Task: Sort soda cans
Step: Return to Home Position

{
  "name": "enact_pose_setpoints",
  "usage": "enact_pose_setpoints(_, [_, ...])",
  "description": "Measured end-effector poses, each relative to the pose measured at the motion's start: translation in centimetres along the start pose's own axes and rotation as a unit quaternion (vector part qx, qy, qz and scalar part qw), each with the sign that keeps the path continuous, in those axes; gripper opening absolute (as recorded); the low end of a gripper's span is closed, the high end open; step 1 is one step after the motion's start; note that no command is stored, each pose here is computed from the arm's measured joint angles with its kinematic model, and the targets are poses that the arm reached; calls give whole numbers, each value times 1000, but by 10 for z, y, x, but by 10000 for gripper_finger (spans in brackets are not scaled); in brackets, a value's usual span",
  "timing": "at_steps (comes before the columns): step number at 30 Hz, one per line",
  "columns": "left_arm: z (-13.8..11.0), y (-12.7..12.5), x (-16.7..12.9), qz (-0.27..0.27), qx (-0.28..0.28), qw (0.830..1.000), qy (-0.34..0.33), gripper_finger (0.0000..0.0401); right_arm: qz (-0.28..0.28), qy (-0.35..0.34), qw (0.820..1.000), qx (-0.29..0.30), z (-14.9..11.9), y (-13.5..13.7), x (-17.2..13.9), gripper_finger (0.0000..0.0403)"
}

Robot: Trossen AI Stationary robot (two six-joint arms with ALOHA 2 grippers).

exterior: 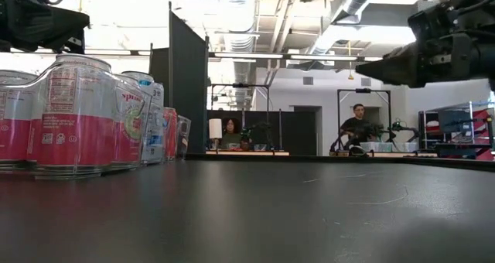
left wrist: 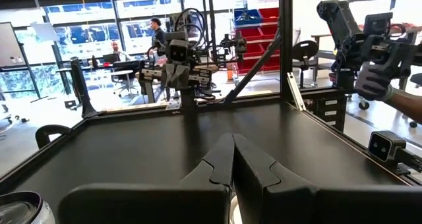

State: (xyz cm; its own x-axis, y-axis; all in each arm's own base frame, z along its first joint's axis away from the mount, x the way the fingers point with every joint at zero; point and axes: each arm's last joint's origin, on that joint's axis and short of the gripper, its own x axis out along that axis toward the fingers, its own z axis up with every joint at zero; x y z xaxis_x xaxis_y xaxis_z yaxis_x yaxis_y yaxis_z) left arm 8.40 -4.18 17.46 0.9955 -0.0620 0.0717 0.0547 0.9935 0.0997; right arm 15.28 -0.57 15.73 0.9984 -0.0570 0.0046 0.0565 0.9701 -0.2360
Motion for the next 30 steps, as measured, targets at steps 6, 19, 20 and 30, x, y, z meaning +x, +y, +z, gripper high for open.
enact_pose_setpoints(6, [0,0,0,0,0,1000,0,0,-17,2,1000,2,6,-7,-12,0])
enact_pose_setpoints(19, [0,0,0,0,0,1000,0,0,-13,16,1000,23,7,-9,-42,0])
enact_pose_setpoints(20, [0,0,0,0,0,1000,0,0,-15,14,999,26,7,-9,-45,0])
enact_pose_setpoints(30, [0,0,0,0,1,1000,1,0,-6,-4,1000,26,8,-9,-55,0])
